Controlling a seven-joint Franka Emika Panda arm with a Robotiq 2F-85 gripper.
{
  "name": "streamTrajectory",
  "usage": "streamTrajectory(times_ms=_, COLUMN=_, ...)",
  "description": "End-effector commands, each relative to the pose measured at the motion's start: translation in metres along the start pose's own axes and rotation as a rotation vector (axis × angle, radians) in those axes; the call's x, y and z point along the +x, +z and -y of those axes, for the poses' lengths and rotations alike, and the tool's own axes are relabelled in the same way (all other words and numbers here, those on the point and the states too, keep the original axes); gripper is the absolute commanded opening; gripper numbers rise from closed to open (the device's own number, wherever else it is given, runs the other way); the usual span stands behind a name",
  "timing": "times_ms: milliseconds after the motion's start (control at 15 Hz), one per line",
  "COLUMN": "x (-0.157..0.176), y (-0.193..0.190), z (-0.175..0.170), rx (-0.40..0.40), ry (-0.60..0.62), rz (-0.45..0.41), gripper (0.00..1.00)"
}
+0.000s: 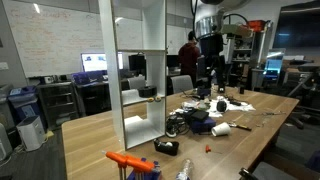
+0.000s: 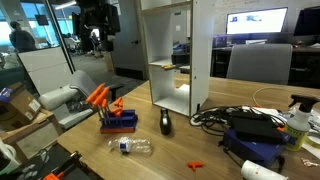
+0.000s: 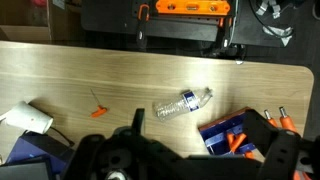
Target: Pick up the bottle from the table and put it on the shelf
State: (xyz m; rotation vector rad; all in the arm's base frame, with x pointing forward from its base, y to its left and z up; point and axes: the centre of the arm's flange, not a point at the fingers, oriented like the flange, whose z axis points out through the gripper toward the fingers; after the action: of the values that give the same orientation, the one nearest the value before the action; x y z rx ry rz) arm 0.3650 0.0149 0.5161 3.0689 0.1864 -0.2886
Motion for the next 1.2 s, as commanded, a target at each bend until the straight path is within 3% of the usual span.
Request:
streamTrajectory(times_ms=0, x=0.0, y=-0.002, z=0.0, rx=0.0, ry=0.0, rz=-0.004, gripper=1.0)
streamTrajectory(times_ms=733, x=0.0, y=-0.005, z=0.0, rx=0.004, ry=0.003, rz=-0.013, gripper=1.0)
streamTrajectory(times_ms=1133, x=0.001, y=0.009, z=0.0, rx=0.085, ry=0.179, rz=0.007, gripper=1.0)
